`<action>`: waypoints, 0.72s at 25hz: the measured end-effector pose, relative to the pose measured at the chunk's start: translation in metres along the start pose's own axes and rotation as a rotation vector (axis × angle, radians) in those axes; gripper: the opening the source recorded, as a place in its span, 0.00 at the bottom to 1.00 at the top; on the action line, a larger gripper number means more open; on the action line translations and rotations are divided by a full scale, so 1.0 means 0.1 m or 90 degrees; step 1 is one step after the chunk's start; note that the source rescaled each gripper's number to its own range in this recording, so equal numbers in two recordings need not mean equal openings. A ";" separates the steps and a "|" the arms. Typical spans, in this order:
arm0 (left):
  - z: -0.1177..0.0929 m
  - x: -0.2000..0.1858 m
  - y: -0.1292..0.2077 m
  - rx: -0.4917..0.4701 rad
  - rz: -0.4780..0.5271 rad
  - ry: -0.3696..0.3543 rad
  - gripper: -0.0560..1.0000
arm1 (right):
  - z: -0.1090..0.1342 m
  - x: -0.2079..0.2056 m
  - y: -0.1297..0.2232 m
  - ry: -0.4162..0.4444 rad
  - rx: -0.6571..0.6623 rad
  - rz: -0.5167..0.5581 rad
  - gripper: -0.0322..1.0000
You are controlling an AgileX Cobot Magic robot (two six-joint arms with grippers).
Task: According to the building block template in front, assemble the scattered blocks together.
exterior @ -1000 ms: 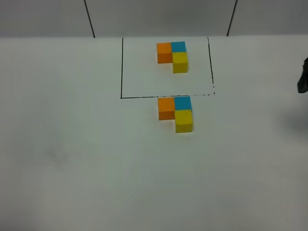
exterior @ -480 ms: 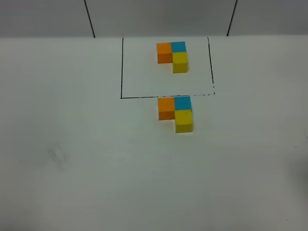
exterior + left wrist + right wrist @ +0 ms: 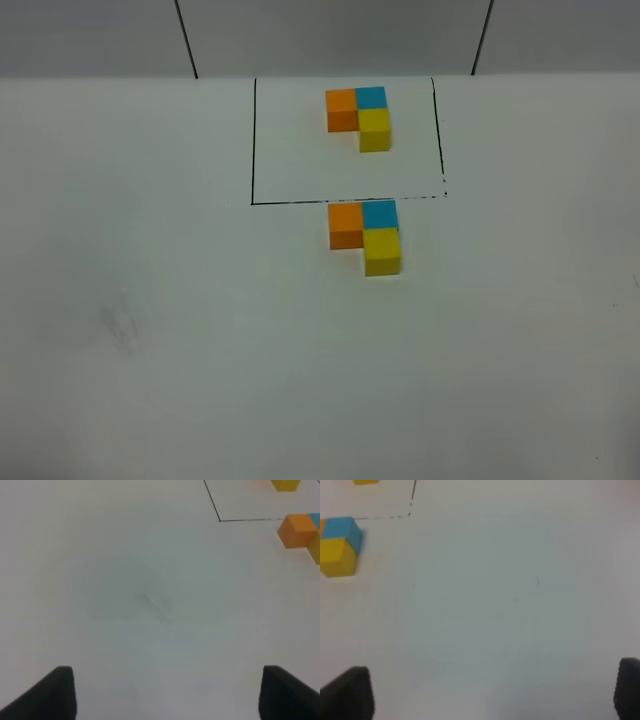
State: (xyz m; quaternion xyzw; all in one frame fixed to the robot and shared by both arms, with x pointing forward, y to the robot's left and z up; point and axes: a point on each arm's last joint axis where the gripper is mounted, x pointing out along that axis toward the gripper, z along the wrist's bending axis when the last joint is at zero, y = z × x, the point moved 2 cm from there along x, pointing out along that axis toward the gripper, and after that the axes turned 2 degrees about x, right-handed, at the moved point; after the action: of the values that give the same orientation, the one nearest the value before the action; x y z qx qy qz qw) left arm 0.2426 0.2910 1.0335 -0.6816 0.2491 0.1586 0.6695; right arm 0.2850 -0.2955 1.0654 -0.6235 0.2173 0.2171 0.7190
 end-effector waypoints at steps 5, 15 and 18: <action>0.00 0.00 0.00 0.000 0.000 0.000 0.71 | -0.06 -0.06 0.29 0.002 -0.011 -0.053 0.99; 0.00 0.00 0.00 0.000 0.000 0.000 0.71 | -0.11 -0.16 0.36 0.021 -0.025 -0.101 0.96; 0.00 0.00 0.00 0.000 0.000 0.000 0.71 | -0.11 -0.16 0.37 0.022 -0.026 -0.100 0.95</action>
State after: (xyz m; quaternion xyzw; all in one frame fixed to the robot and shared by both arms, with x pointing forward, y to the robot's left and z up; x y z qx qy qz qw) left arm 0.2426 0.2910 1.0335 -0.6816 0.2491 0.1586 0.6695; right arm 0.2504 -0.3028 1.0438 -0.6568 0.1757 0.1534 0.7171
